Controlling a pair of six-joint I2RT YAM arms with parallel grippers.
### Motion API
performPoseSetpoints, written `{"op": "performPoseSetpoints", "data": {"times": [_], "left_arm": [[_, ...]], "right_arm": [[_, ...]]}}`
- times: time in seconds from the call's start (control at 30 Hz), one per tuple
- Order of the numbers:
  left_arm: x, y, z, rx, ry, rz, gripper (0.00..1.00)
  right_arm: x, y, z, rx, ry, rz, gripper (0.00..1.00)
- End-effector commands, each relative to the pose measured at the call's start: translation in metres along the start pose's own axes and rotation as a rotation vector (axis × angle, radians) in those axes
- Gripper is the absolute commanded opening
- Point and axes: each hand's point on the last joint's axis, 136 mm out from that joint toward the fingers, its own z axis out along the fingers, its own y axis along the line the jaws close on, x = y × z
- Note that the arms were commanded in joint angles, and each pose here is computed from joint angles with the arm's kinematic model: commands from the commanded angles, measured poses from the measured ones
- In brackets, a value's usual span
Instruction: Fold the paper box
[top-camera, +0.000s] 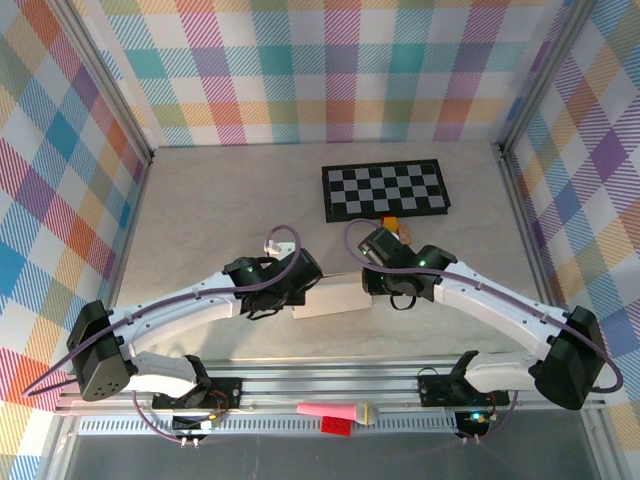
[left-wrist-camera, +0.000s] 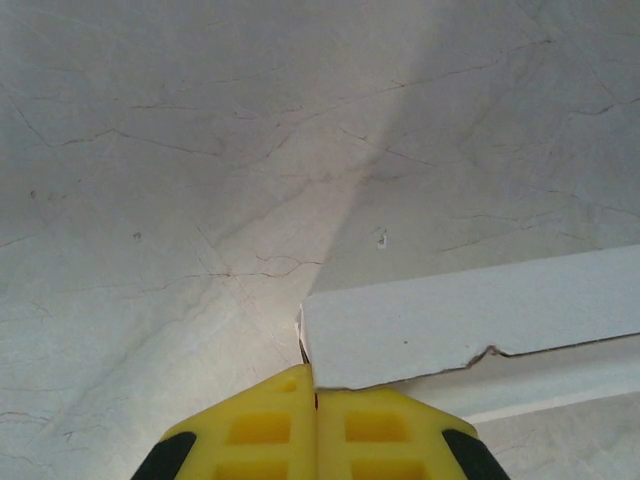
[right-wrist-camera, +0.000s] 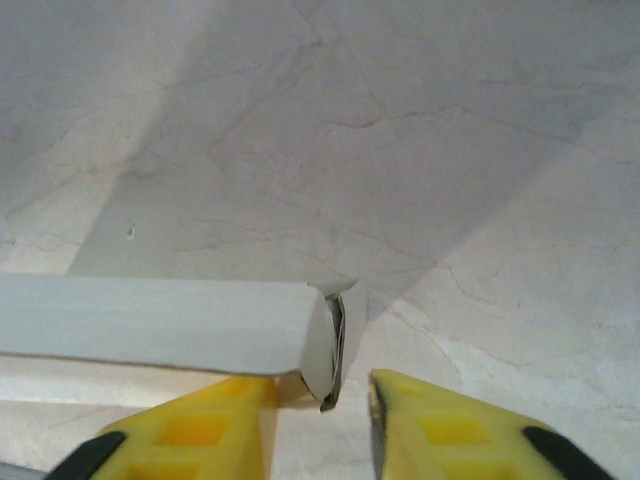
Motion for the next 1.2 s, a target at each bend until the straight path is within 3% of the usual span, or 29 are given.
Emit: {"op": "performPoseSetpoints", "data": {"times": [0.0, 0.23, 0.43, 0.53, 0.73, 0.93, 1.17], "left_arm": [[0.041, 0.011, 0.015, -0.070, 0.140, 0.057, 0.00], [0.042, 0.008, 0.013, -0.075, 0.124, 0.057, 0.00], [0.043, 0.007, 0.011, -0.078, 0.111, 0.059, 0.00], [0.043, 0.005, 0.010, -0.081, 0.104, 0.065, 0.00], [0.043, 0.005, 0.006, -0.086, 0.092, 0.072, 0.00], [0.044, 0.004, 0.005, -0.082, 0.089, 0.073, 0.00], [0.044, 0.004, 0.003, -0.076, 0.086, 0.073, 0.00]], "right_arm": [[0.008, 0.003, -0.015, -0.045, 0.041, 0.055, 0.36], [-0.003, 0.011, -0.042, -0.120, 0.010, 0.217, 0.48], [-0.016, 0.015, -0.048, -0.229, -0.033, 0.584, 0.68], [-0.025, 0.013, -0.044, -0.288, -0.022, 0.752, 0.70], [-0.015, 0.009, -0.025, -0.316, 0.100, 1.020, 0.70], [-0.009, 0.003, -0.015, -0.318, 0.092, 1.062, 0.68], [-0.001, -0.005, 0.000, -0.299, 0.090, 1.098, 0.54]]}}
